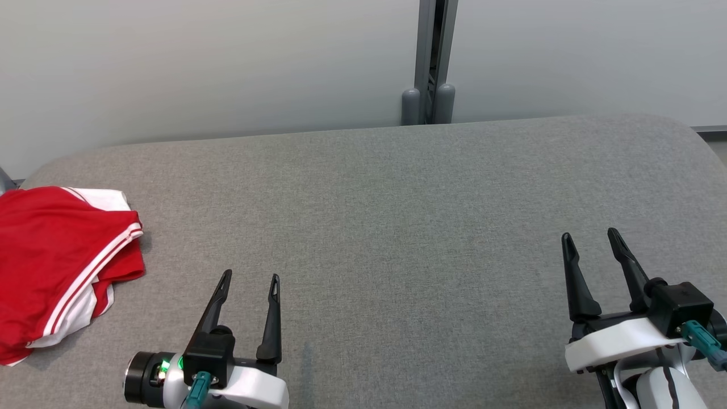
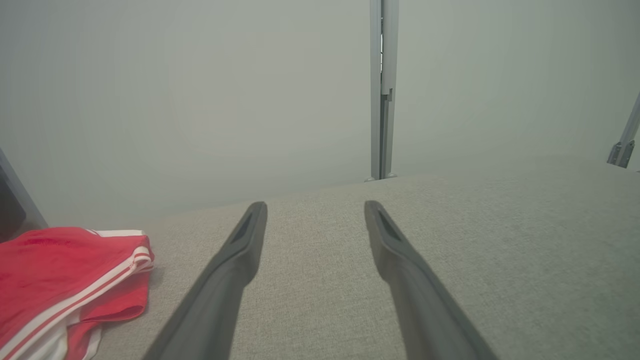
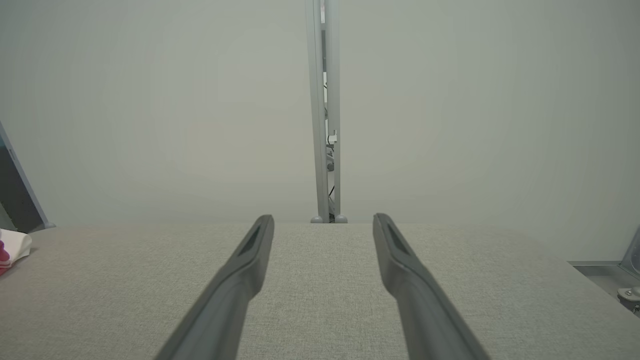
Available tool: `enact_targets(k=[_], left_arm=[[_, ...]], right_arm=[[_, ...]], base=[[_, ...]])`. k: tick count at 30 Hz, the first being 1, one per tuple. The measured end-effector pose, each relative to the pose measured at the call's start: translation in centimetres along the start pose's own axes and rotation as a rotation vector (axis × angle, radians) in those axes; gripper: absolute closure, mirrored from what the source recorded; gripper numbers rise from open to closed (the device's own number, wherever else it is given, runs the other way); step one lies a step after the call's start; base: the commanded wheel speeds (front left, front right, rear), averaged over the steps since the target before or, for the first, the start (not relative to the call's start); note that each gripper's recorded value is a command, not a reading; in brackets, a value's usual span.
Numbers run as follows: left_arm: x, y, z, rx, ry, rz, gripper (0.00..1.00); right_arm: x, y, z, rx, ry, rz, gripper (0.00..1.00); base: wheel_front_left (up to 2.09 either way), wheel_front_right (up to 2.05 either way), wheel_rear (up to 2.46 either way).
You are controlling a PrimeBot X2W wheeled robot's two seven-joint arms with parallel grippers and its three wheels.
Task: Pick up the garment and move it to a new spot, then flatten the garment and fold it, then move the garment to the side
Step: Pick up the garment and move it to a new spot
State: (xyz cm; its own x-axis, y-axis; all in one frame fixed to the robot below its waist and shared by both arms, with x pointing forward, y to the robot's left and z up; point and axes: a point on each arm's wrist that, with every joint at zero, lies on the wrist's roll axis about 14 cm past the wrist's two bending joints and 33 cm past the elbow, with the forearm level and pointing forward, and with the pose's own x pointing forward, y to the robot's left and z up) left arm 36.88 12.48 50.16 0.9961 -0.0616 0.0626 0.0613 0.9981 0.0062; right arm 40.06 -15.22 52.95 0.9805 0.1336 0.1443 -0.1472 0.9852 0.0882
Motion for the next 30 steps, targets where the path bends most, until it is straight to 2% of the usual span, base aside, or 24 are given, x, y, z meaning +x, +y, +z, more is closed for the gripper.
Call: enact_targets(k=[6,12,20,30], left_arm=[[-0.3,0.4,-0.1,-0.002,0.004,0.013,0.00],[-1.1,2.4,-0.4,0.002,0.016,0.077,0.00],[-3.6,7.6,0.0,0.020,0.011,0.245,0.00],[-9.3,13.7,0.3,0.053,0.016,0.468,0.00]], right_arm=[[0.4,1.0,-0.2,0.004,0.003,0.029,0.00],[1.5,3.7,-0.5,0.016,0.005,0.110,0.00],[2.6,10.2,-1.8,0.047,0.032,0.294,0.00],[2.7,18.8,-2.5,0.099,0.057,0.530,0.00]], base=[[0.00,0.00,0.00],[0.00,0.00,0.00],[0.00,0.00,0.00],[0.00,0.00,0.00]])
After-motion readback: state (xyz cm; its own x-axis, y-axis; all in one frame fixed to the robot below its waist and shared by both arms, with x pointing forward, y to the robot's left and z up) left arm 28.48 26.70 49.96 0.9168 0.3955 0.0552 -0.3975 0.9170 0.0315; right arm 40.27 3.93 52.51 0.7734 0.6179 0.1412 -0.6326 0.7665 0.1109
